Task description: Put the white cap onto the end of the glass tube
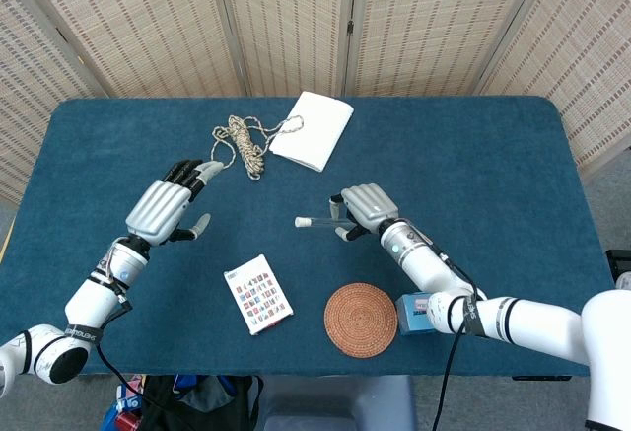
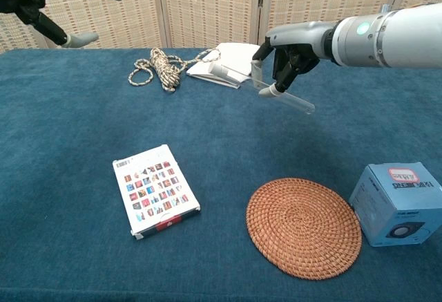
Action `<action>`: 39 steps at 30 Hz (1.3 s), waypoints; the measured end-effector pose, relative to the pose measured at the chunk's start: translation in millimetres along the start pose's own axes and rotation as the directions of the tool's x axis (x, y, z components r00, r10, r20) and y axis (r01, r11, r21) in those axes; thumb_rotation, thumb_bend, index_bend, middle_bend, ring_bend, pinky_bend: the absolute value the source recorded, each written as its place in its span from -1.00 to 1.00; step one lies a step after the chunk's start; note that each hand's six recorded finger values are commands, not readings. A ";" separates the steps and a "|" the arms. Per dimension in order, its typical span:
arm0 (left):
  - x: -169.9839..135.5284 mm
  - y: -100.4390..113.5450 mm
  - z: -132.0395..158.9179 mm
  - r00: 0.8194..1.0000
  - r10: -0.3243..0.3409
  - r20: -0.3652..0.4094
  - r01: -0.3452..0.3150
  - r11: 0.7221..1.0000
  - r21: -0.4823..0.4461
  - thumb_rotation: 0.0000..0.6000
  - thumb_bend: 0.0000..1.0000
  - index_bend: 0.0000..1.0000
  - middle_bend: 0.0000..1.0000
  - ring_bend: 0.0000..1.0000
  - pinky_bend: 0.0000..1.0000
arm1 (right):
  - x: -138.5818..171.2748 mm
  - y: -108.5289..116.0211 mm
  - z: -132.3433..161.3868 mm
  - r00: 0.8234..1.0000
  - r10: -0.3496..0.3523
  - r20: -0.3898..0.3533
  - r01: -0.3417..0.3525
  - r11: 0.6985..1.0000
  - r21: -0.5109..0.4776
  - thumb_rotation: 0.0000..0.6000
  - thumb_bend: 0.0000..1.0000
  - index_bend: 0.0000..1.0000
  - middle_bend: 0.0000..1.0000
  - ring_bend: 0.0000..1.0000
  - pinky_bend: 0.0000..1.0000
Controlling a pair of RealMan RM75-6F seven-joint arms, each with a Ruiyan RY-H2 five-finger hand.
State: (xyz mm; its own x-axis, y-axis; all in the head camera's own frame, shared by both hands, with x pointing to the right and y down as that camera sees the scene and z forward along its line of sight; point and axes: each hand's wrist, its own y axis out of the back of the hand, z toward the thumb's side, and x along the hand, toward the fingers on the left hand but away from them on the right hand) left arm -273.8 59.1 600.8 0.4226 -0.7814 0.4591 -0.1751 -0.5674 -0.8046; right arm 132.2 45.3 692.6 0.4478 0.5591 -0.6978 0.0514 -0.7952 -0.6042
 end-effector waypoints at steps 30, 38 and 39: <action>-9.2 -9.9 -10.1 1.000 0.001 -0.002 -0.001 1.000 -0.004 0.99 -0.13 -1.00 -1.00 -1.00 -1.00 | -42.6 -45.0 -10.6 0.994 -0.045 0.102 0.038 0.997 0.066 1.00 -0.55 0.09 1.00 1.00 1.00; -17.4 -4.2 -29.6 0.998 0.019 -0.055 -0.020 1.000 -0.021 1.00 -0.13 -1.00 -1.00 -1.00 -1.00 | -28.6 -24.6 -22.6 0.989 -0.105 0.107 0.103 0.994 0.026 1.00 -0.57 0.01 1.00 1.00 1.00; -20.6 -2.5 -35.7 0.997 0.024 -0.073 -0.026 0.999 -0.024 1.00 -0.13 -1.00 -1.00 -1.00 -1.00 | -24.5 -19.9 -25.4 0.987 -0.118 0.108 0.116 0.993 0.022 1.00 -0.57 0.02 1.00 1.00 1.00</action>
State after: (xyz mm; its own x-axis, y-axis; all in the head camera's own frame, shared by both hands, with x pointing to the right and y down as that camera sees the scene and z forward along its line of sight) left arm -313.8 67.3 606.8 0.3528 -0.8114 0.4660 -0.2070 -0.5533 -0.8068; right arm 142.9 41.4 731.5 0.3400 0.6708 -0.6591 0.0836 -0.7197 -0.6893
